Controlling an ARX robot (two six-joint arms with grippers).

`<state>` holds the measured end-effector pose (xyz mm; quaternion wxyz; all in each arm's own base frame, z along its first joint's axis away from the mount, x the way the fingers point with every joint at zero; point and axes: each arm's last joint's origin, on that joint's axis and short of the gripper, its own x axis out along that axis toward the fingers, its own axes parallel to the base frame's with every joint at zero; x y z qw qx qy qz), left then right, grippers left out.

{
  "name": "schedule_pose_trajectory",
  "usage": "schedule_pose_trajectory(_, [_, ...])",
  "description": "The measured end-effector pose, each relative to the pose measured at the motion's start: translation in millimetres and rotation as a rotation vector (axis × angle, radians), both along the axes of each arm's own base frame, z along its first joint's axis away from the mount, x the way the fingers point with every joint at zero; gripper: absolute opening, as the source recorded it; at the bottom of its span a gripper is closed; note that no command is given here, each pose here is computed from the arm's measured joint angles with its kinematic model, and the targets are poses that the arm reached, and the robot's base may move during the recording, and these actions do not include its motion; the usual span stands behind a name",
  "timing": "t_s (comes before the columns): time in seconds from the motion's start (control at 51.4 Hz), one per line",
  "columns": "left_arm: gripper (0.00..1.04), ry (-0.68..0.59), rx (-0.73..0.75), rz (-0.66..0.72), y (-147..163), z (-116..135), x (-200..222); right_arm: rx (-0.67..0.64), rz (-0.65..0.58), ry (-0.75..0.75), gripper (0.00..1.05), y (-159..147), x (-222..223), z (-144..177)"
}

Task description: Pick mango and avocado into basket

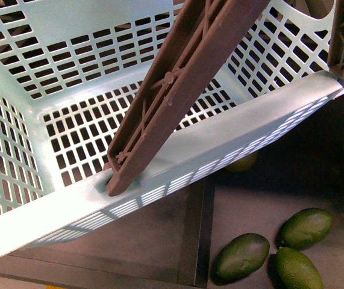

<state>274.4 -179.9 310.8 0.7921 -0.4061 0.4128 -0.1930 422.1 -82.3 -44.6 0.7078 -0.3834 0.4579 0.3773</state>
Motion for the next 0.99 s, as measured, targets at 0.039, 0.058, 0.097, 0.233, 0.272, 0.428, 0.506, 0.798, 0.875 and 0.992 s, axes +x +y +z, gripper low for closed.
schedule_pose_trajectory(0.039, [0.28,0.0,0.0,0.0,0,0,0,0.025,-0.017,-0.019,0.57,-1,-1,4])
schedule_pose_trajectory(0.058, [0.28,0.0,0.0,0.0,0,0,0,0.032,-0.019,-0.025,0.57,-1,-1,5])
schedule_pose_trajectory(0.097, [0.28,0.0,0.0,0.0,0,0,0,0.06,-0.043,-0.048,0.57,-2,-2,11])
schedule_pose_trajectory(0.233, [0.28,-0.001,0.001,0.002,0,0,0,0.179,-0.116,-0.189,0.57,0,-4,49])
schedule_pose_trajectory(0.272, [0.28,0.0,0.0,0.001,0,0,0,0.205,-0.125,-0.242,0.57,2,-7,64])
schedule_pose_trajectory(0.428, [0.28,-0.001,0.001,0.003,0,0,0,0.365,-0.158,-0.438,0.57,23,-35,126])
schedule_pose_trajectory(0.506, [0.28,-0.001,0.001,0.003,0,0,0,0.417,-0.18,-0.52,0.57,33,-49,148])
schedule_pose_trajectory(0.798, [0.28,0.0,0.0,0.001,0,0,0,0.678,-0.253,-0.779,0.57,76,-106,254])
schedule_pose_trajectory(0.875, [0.28,0.0,0.0,0.001,0,0,0,0.754,-0.235,-0.834,0.57,97,-126,286])
schedule_pose_trajectory(0.992, [0.28,-0.001,0.001,0.002,0,0,0,0.833,-0.2,-0.855,0.57,123,-142,308])
